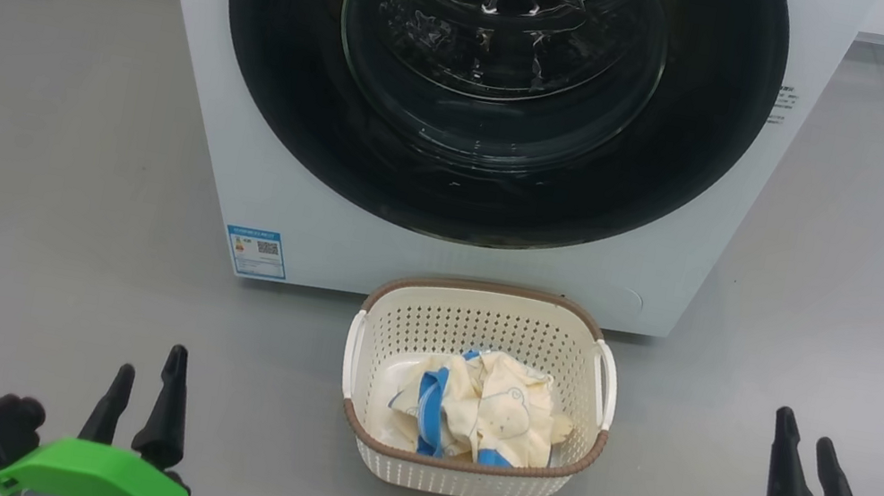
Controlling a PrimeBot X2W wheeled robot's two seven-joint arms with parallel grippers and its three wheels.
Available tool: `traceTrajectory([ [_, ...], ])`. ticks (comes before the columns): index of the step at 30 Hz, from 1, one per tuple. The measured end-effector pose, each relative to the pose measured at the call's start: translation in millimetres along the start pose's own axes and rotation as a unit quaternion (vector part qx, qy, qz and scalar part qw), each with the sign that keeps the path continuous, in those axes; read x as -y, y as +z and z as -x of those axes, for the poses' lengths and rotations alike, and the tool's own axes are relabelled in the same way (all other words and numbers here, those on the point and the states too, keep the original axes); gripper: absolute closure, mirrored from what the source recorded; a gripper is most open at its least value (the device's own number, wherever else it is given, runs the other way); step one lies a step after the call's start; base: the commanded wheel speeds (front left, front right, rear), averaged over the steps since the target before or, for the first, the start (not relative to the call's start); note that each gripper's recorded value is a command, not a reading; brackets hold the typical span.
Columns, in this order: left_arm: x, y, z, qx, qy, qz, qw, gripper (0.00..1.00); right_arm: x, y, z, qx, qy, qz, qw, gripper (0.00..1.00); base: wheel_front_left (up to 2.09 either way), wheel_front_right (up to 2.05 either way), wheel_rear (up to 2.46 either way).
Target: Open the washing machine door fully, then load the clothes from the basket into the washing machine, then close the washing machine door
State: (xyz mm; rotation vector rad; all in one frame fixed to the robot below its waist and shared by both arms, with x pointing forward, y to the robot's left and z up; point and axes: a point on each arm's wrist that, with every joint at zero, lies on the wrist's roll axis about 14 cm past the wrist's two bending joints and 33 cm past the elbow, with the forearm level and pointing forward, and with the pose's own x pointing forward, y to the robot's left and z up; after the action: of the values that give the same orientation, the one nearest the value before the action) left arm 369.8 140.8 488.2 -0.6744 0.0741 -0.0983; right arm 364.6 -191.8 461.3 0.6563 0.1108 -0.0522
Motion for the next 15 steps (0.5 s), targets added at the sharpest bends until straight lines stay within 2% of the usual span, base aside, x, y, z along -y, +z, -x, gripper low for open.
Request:
traceTrajectory([
  [15,15.2,3.4,-4.2,0.009,-0.033,-0.092,0.995,0.00,-21.8,-3.2,-4.3,0.001,0.040,0.092,0.995,0.00,0.00,0.00,0.00],
])
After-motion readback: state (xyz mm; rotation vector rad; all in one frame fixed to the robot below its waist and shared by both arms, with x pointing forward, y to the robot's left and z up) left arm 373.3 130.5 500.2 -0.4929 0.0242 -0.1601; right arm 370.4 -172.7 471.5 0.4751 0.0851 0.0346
